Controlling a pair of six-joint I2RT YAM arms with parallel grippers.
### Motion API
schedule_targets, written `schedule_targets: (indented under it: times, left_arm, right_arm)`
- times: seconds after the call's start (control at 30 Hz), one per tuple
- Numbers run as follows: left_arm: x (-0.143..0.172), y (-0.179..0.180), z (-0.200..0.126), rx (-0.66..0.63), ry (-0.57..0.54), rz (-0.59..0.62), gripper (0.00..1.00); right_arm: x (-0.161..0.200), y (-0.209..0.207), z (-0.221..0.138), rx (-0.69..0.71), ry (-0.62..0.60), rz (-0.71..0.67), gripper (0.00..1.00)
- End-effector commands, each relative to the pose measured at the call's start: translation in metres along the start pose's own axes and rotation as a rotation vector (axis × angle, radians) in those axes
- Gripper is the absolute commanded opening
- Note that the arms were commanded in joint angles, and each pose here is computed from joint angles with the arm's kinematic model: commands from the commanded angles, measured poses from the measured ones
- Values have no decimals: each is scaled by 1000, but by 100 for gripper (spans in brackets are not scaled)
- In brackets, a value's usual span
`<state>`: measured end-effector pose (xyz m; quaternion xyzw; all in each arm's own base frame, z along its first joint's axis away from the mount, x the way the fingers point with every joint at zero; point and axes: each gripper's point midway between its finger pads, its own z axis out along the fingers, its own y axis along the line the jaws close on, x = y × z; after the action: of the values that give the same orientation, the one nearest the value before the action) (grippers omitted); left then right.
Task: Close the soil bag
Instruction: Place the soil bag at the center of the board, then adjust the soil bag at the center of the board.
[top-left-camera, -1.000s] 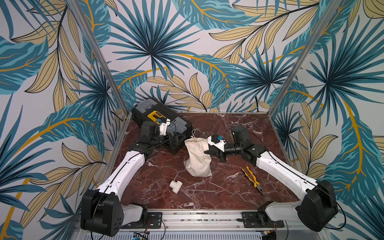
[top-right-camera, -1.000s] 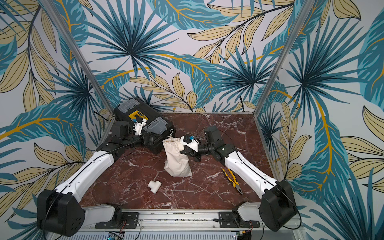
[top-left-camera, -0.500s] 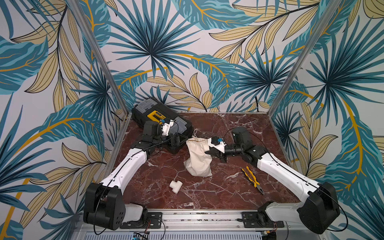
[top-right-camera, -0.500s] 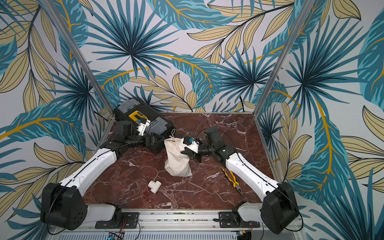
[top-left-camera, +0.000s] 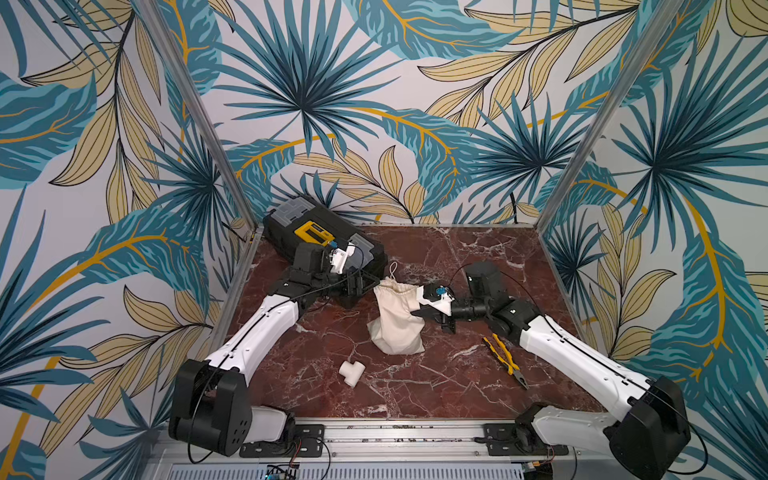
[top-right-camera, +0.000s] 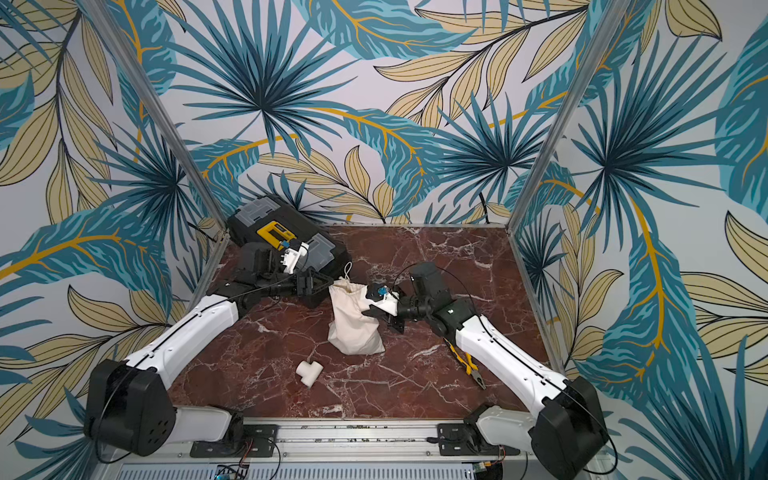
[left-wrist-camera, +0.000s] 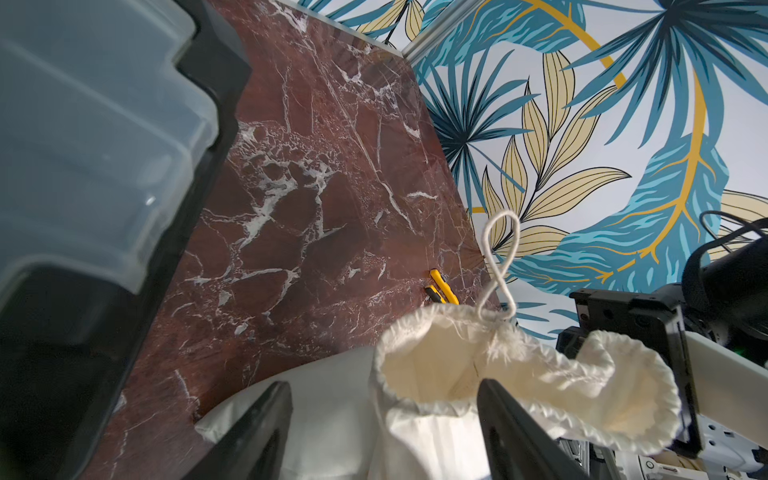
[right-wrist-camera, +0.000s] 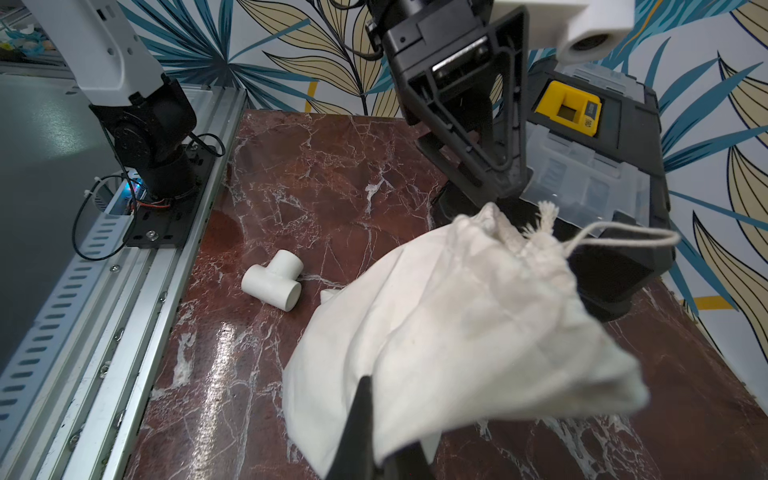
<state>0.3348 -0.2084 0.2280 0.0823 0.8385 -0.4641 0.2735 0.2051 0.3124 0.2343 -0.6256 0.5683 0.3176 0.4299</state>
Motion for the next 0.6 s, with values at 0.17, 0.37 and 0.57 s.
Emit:
schedule_targets:
  times: [0.17,0.37,0.57]
  left_arm:
    - [6,-13,4,33,44,18,63]
    - [9,-15,5,42,61,15,45]
    - [8,-23,3,71,70,17,4]
  right_arm:
    - [8,16,0,-14,23,-19,0]
    - [11,19,1,-11,32,-21,0]
    - [16,19,2,4,38,-3,0]
